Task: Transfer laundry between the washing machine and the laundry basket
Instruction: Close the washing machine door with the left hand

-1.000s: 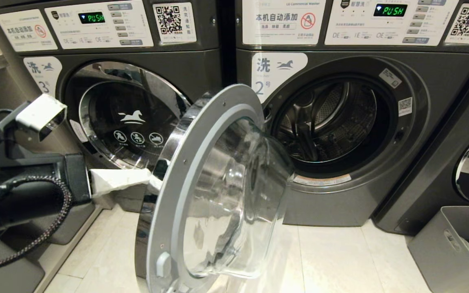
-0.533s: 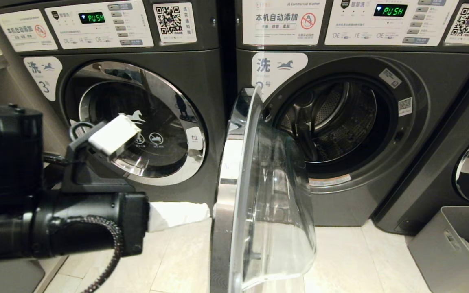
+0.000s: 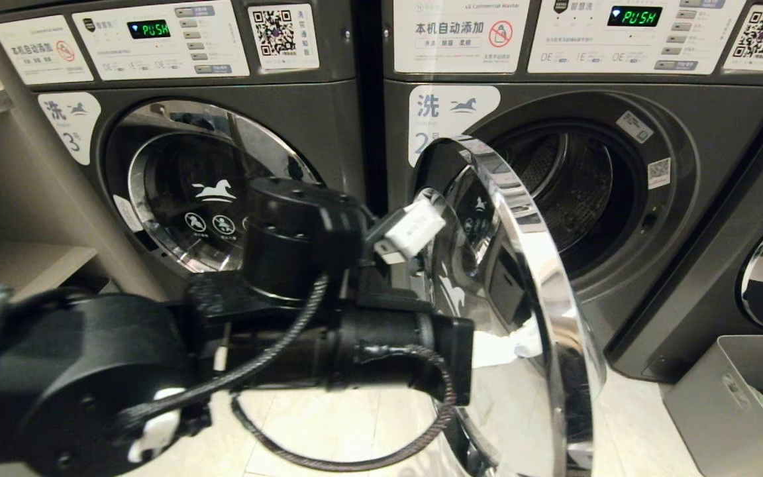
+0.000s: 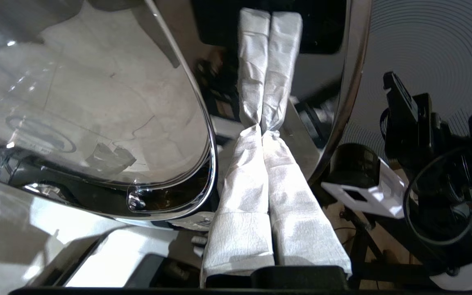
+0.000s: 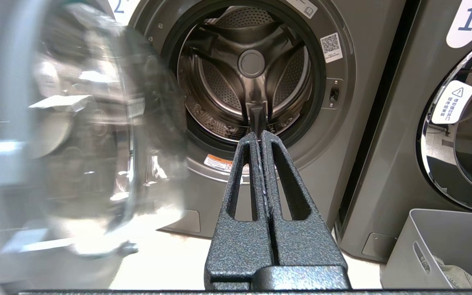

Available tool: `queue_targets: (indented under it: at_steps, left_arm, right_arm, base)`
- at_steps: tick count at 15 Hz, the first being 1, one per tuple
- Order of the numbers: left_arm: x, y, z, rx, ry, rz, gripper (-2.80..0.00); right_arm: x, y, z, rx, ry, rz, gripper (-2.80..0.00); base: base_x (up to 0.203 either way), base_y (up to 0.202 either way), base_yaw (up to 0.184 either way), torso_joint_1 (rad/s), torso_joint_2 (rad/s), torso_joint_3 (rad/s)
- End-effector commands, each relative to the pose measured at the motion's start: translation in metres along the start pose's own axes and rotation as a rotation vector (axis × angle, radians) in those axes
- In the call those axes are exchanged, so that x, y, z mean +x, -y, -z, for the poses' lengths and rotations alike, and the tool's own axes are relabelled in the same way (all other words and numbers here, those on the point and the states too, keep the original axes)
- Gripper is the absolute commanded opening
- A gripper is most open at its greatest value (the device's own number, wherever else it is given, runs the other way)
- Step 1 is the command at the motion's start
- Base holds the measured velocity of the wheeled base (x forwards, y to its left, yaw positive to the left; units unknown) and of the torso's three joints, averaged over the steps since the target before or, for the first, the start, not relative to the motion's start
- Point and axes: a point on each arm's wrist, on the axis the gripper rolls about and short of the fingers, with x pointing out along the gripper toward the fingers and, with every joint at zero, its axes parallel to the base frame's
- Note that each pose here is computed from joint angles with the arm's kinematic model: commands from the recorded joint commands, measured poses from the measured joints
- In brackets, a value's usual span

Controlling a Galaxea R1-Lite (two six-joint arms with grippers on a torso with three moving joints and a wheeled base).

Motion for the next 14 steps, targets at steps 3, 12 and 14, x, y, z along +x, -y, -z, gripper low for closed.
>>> queue_targets:
  at_steps: [3,12,14]
  left_arm:
    - [0.086,0.012,0.000,0.013,0.021,0.017,-2.80]
    - [-0.019,0.062,-0.009,-0.117,0.277,-0.058,-2.80]
    - [-0.049,0.078,-0.008,-0.114,0.308,-0.071,-2.80]
  right_arm:
    - [0.001,0.000,0.011,0.000,-0.038,-0.002,-2.80]
    - [0.001,0.000,0.011,0.000,-0.038,-0.002,-2.80]
    - [0.001,0.000,0.011,0.000,-0.038,-0.002,-2.80]
  base:
    - [0.000,0.000,0.000,0.000,0.00,0.000]
    - [0.000,0.000,0.000,0.000,0.00,0.000]
    - [0.000,0.000,0.000,0.000,0.00,0.000]
